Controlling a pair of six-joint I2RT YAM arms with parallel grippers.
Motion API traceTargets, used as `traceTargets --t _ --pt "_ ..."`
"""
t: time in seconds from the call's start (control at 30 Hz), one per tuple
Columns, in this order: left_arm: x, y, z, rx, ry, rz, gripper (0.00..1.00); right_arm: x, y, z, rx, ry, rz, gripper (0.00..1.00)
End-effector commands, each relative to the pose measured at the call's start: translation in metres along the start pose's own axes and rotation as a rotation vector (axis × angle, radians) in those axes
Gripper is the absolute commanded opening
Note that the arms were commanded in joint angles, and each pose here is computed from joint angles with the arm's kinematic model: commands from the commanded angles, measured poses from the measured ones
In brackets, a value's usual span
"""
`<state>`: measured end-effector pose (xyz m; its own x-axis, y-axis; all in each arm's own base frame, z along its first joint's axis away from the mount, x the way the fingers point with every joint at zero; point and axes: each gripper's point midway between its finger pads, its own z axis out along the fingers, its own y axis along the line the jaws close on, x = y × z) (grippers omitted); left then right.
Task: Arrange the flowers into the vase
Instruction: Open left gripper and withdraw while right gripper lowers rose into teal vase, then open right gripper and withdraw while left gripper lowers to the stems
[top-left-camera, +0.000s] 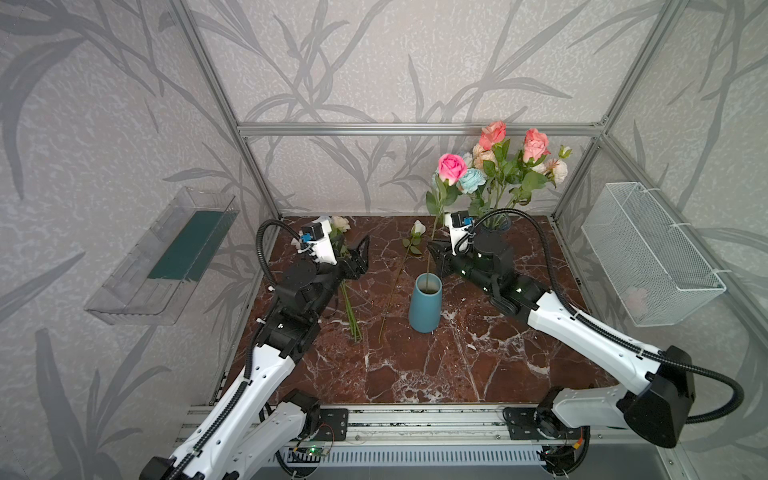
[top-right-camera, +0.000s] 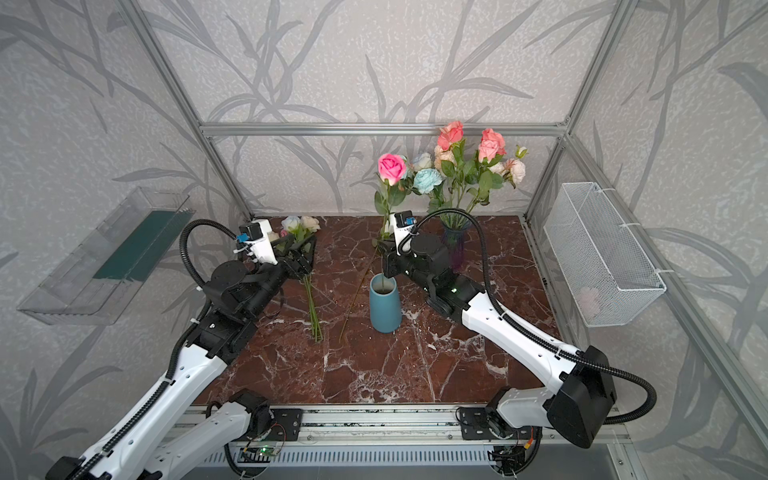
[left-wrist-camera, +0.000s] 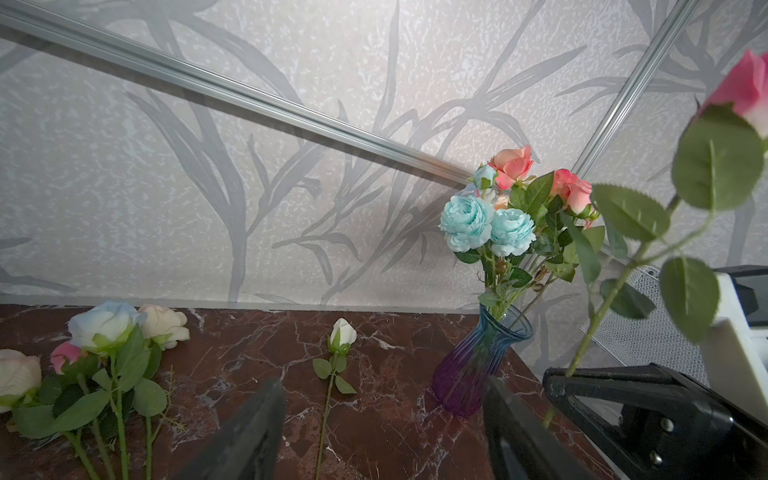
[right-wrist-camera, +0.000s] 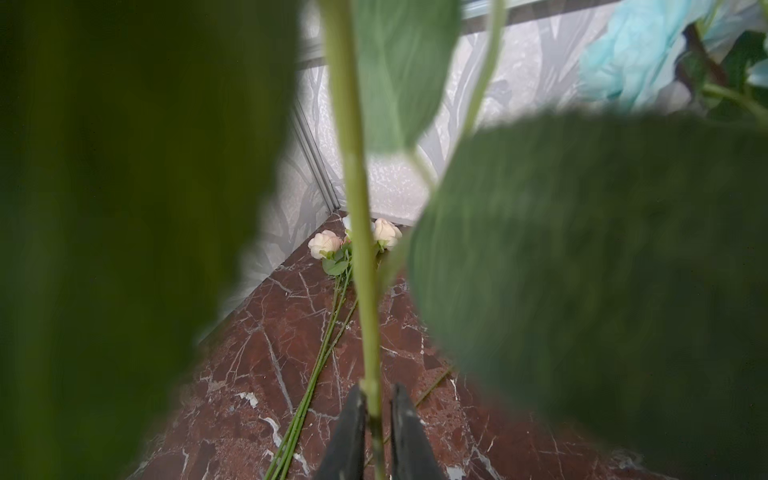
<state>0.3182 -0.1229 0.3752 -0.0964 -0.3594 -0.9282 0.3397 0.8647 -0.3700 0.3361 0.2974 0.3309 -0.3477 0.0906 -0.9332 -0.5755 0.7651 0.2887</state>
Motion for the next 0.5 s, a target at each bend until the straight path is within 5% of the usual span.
traceTargets --t 0.0,0.13,0.47 --pt "-0.012 -0.005 0.000 0.016 -0.032 -0.014 0.78 0.003 0.003 -0.007 -0.012 0.020 0.010 0.25" --pt "-0.010 -0.003 0.001 0.008 -0.025 -0.011 0.79 0.002 0.002 -0.012 -0.007 0.019 0.012 0.33" --pt "0.004 0.010 0.013 -0.059 0.037 -0.016 0.79 0.002 0.004 -0.035 -0.018 0.014 0.028 0.35"
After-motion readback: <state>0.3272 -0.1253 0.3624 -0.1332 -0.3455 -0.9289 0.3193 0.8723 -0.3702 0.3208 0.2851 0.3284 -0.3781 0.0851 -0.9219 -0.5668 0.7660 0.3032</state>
